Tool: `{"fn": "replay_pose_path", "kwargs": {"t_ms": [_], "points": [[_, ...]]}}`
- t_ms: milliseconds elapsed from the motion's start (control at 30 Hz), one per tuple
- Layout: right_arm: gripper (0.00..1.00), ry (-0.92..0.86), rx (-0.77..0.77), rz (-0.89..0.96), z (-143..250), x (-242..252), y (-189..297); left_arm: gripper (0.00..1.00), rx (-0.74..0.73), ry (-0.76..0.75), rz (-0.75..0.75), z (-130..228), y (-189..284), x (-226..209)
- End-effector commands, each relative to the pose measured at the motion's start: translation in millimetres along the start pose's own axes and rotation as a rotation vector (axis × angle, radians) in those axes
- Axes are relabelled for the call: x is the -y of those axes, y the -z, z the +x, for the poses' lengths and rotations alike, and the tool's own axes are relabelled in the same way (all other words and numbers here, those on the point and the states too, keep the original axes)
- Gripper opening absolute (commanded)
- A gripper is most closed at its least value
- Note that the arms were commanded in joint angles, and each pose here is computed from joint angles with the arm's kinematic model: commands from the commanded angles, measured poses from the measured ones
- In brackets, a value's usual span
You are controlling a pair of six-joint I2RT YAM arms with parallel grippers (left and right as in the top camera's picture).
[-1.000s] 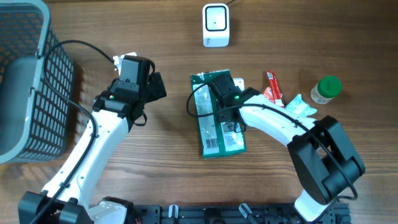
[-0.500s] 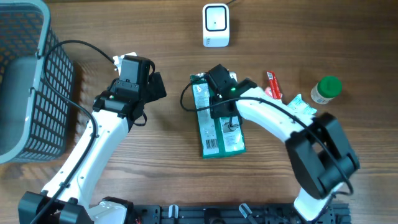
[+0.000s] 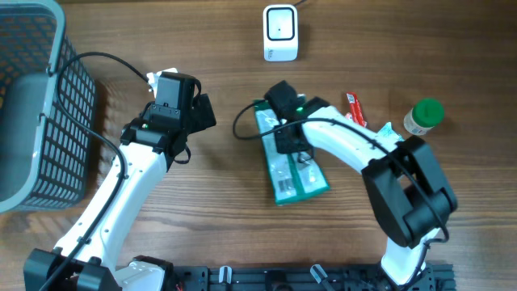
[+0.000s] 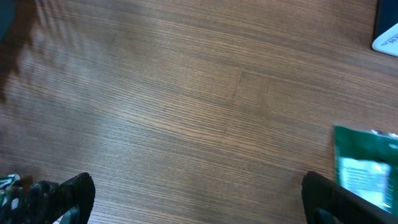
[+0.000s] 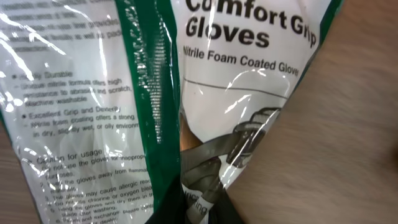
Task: Scan the item barcode
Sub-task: 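Carry the glove bag up to the white scanner with the right gripper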
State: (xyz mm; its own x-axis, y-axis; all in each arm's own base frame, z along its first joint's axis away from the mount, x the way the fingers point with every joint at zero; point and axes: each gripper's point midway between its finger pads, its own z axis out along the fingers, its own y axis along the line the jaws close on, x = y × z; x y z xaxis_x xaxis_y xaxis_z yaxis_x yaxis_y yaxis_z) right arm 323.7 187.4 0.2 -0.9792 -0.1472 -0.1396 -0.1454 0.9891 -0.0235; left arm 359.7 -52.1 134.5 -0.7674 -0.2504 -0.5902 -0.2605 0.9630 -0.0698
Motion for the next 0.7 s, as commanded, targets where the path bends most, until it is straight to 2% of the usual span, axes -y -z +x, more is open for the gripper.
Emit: {"fn": "replay_pose_path", "kwargs": {"t_ms": [0,167,400,533,667], "points": [[0.04,0.004,-0.029,-0.08,8,19,19,1.0,0.015,-0.005,-0.017,-5,1,-3],[0.04,-0.061,0.14,-0.259,-14,23,95,1.0,0.015,-0.005,-0.017,-5,1,-3],[0.04,-0.164,0.447,-0.363,-36,42,195,1.0,0.015,-0.005,-0.017,-5,1,-3],[0.04,-0.277,0.52,-0.424,-39,43,224,1.0,0.015,-0.005,-0.017,-5,1,-3],[0.04,-0.286,0.553,-0.402,-48,47,224,1.0,0.015,-0.005,-0.017,-5,1,-3]]}}
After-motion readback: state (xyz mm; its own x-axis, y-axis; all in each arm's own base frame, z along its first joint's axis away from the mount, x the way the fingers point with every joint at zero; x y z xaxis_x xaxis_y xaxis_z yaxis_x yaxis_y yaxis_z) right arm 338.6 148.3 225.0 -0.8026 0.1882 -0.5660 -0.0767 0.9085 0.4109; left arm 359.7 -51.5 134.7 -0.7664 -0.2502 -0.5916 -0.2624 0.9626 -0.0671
